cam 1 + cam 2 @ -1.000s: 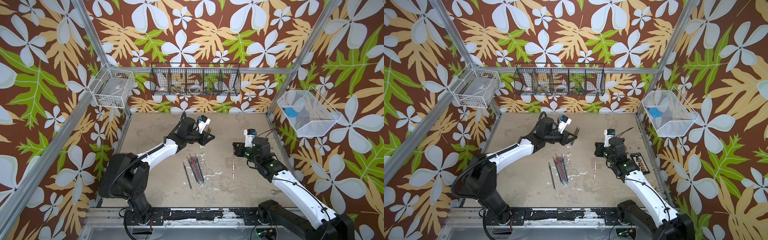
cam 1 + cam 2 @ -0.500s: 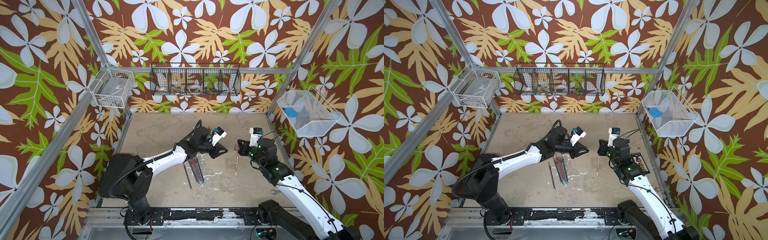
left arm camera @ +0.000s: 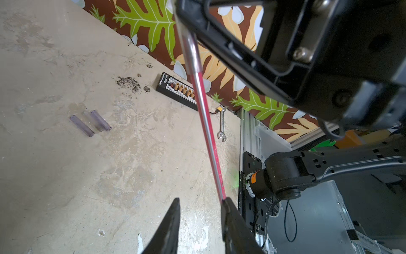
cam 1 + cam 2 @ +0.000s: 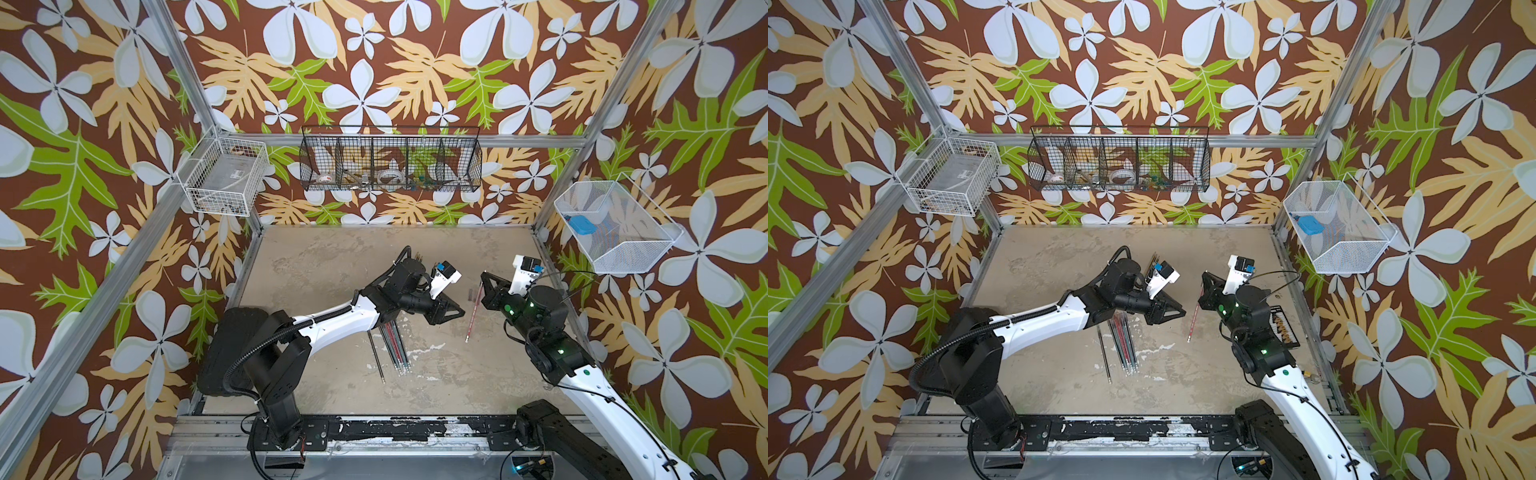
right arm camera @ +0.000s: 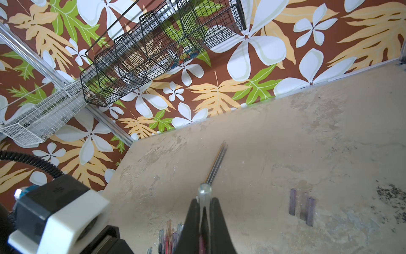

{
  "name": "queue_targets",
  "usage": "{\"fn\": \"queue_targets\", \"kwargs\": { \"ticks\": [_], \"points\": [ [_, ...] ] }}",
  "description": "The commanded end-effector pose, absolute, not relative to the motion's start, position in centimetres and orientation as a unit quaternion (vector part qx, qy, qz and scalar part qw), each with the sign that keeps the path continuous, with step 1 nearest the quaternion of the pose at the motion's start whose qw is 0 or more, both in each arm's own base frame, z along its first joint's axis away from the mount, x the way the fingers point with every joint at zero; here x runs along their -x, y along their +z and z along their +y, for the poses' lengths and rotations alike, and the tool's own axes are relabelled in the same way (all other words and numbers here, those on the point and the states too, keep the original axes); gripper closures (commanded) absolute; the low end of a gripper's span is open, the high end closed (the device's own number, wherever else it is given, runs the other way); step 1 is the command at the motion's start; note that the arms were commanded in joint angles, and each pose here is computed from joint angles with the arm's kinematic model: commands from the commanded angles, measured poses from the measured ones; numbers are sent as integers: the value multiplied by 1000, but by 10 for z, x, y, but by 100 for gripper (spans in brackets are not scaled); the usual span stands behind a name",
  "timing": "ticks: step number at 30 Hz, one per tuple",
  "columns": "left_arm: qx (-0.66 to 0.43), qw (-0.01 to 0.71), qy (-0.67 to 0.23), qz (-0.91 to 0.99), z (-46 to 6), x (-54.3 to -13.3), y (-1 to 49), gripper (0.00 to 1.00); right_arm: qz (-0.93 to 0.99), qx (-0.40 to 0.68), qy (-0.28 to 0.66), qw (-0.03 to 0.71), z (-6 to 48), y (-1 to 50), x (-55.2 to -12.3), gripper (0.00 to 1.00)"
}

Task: Remove the protective cover of the pencils
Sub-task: Pick up the pencil from the center of the board.

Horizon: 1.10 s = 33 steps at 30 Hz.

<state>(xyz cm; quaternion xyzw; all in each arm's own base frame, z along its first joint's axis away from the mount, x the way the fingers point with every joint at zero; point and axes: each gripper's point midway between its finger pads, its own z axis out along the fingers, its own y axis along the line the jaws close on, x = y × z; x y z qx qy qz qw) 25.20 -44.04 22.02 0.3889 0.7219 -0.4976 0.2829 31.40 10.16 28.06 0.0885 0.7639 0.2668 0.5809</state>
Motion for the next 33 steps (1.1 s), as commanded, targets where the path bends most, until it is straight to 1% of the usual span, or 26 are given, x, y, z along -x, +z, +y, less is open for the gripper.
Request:
{"fn": "queue_targets", "kwargs": {
  "ticks": [1,11,17,20,23,24,29,33],
  "points": [
    [-388,281,-515,711,-446,-249,227,66,735,-128,306,591,101,295,-319,100],
    [-383,286,-518,709,-446,-248,235,66,709,-169,356,585,104,306,-322,100],
    [-380,284,-508,718,-446,-251,228,66,690,-180,364,599,99,313,-318,100],
    [-382,285,-499,724,-445,-254,224,69,677,-180,363,615,95,321,-317,100],
    [-383,281,-492,730,-447,-255,219,73,666,-180,357,630,91,330,-316,100],
    [-382,280,-489,733,-446,-257,217,76,663,-179,356,634,90,333,-316,100],
    [-382,275,-479,741,-448,-261,212,100,672,-176,349,629,92,331,-320,100],
    [-376,270,-467,753,-449,-267,206,100,694,-172,326,619,91,318,-322,100]
  ]
}}
